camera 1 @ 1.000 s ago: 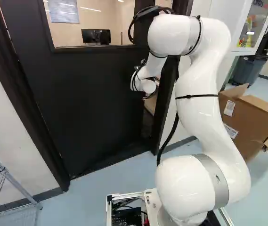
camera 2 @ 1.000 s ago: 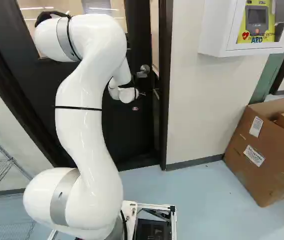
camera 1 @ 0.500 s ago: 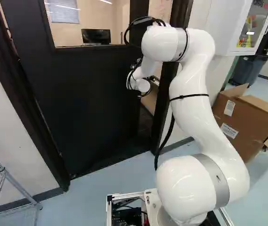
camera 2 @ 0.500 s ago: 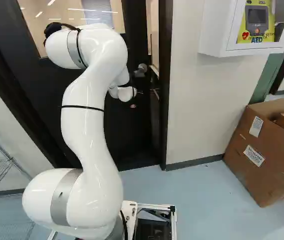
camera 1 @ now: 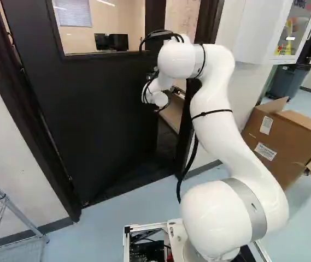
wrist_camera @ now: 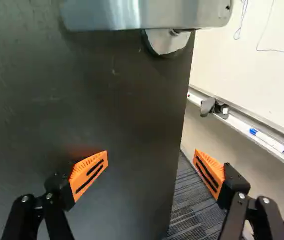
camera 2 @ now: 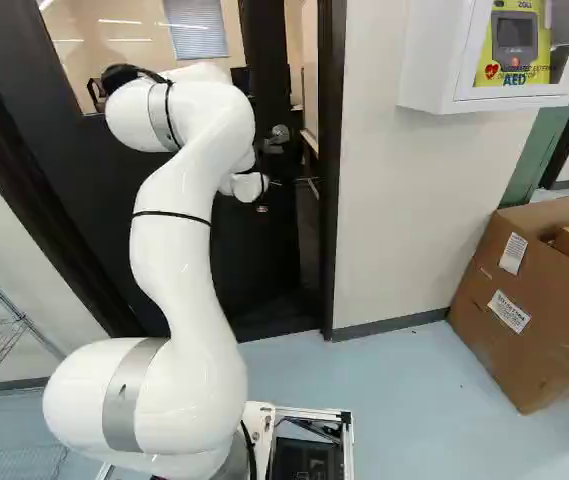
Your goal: Open the door and move inside
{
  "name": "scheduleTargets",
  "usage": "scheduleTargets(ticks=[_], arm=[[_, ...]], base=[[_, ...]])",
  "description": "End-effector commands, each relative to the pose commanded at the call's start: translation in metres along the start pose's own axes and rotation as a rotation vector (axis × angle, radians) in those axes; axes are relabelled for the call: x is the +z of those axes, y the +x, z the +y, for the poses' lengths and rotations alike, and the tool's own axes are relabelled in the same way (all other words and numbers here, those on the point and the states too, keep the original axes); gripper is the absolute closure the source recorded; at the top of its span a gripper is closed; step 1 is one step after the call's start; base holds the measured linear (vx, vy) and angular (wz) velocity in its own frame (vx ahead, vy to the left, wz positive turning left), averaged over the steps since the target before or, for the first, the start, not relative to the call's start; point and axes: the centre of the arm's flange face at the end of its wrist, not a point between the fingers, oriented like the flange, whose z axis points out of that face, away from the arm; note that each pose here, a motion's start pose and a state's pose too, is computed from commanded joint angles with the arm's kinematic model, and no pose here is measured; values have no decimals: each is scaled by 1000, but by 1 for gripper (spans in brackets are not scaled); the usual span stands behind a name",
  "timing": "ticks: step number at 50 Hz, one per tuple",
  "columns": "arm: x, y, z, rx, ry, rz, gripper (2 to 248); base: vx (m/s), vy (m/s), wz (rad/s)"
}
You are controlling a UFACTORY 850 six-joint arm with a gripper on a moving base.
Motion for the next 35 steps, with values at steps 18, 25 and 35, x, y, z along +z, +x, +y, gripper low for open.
scheduleTargets(ticks=[18, 25, 35], arm=[[20, -3, -22, -3, 28, 22, 3], [23, -4, -26, -4, 34, 26, 3], [25, -4, -31, -4, 40, 29, 3]], base=[[0, 0, 0], [0, 0, 0], [0, 0, 0]])
